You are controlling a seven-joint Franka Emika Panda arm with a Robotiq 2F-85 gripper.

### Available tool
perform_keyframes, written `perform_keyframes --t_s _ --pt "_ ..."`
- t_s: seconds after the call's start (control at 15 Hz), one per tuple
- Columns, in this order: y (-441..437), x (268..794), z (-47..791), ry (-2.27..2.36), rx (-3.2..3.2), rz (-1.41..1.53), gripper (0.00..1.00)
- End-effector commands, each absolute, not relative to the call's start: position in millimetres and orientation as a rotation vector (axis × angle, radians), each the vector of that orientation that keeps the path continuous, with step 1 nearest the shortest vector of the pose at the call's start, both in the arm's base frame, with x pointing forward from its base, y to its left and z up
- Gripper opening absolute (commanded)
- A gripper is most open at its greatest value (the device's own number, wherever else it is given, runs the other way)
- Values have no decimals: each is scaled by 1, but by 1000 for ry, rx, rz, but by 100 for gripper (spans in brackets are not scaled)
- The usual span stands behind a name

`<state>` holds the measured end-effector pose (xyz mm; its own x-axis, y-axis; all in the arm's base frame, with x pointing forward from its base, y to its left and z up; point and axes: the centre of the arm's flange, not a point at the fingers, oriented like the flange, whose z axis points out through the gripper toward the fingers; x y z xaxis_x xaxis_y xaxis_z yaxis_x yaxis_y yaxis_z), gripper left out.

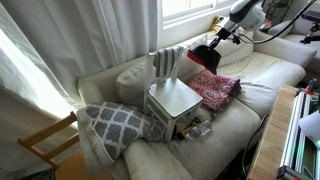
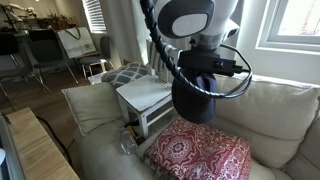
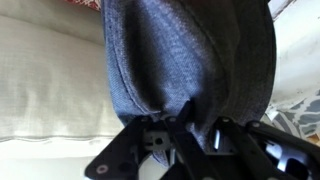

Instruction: Pick up the black and red hats and hang them on the back of the chair on the right side, pick up the black hat and put it on the chair

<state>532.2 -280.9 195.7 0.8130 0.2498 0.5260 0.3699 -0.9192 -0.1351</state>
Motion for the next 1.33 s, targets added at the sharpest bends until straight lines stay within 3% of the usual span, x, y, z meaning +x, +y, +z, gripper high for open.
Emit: perform_keyframes --t_s 0.0,0.53,1.27 --pt "-279 528 215 -511 -2646 -852 4" --pt "-247 548 249 -638 -2402 -1090 4" --pt "-189 563 193 -754 -2270 -976 4"
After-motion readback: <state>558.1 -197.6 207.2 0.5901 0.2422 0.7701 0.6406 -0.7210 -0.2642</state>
